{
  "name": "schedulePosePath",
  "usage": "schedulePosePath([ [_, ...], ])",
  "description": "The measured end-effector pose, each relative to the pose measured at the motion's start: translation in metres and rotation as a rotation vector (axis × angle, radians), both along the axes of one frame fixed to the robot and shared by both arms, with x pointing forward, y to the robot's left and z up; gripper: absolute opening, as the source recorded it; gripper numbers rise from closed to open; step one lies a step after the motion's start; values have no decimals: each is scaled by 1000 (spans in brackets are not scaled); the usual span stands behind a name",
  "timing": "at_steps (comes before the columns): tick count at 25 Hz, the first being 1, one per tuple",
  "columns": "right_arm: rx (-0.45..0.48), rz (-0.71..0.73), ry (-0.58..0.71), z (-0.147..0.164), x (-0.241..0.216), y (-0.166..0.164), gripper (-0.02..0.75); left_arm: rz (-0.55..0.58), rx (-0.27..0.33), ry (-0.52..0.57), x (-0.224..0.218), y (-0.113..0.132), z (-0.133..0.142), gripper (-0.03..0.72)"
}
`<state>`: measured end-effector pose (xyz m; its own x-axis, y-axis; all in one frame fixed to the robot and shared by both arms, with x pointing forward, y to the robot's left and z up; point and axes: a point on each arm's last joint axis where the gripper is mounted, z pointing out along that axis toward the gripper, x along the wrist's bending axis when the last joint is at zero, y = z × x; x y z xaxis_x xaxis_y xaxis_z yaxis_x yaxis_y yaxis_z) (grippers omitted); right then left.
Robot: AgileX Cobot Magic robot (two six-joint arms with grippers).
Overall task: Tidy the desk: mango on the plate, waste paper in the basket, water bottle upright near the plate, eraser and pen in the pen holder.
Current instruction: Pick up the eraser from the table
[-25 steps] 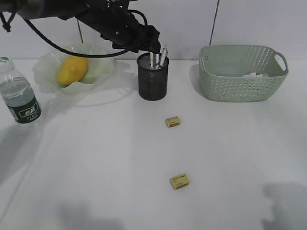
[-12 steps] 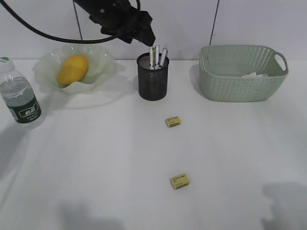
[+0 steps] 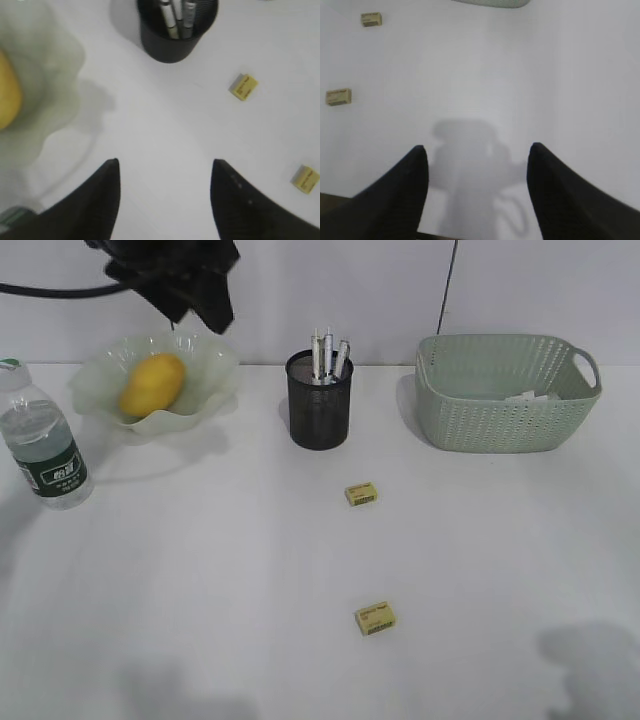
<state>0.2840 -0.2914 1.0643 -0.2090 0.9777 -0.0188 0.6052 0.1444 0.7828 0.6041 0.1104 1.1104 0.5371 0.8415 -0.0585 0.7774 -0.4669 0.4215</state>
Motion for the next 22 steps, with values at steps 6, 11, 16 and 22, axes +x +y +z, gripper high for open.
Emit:
schedulePosePath([
  [6, -47, 40, 65, -4, 5, 2, 494, 37, -30, -66, -28, 16, 37, 435],
  [11, -71, 46, 119, -7, 14, 5, 494, 51, -10, -99, -61, 36, 53, 435],
  [16, -102, 47, 213, -14, 30, 9, 494, 55, 47, -62, -97, 57, 41, 435],
  [22, -125, 54, 294, -24, 56, 16, 494, 56, 63, -30, -148, 82, 28, 435],
])
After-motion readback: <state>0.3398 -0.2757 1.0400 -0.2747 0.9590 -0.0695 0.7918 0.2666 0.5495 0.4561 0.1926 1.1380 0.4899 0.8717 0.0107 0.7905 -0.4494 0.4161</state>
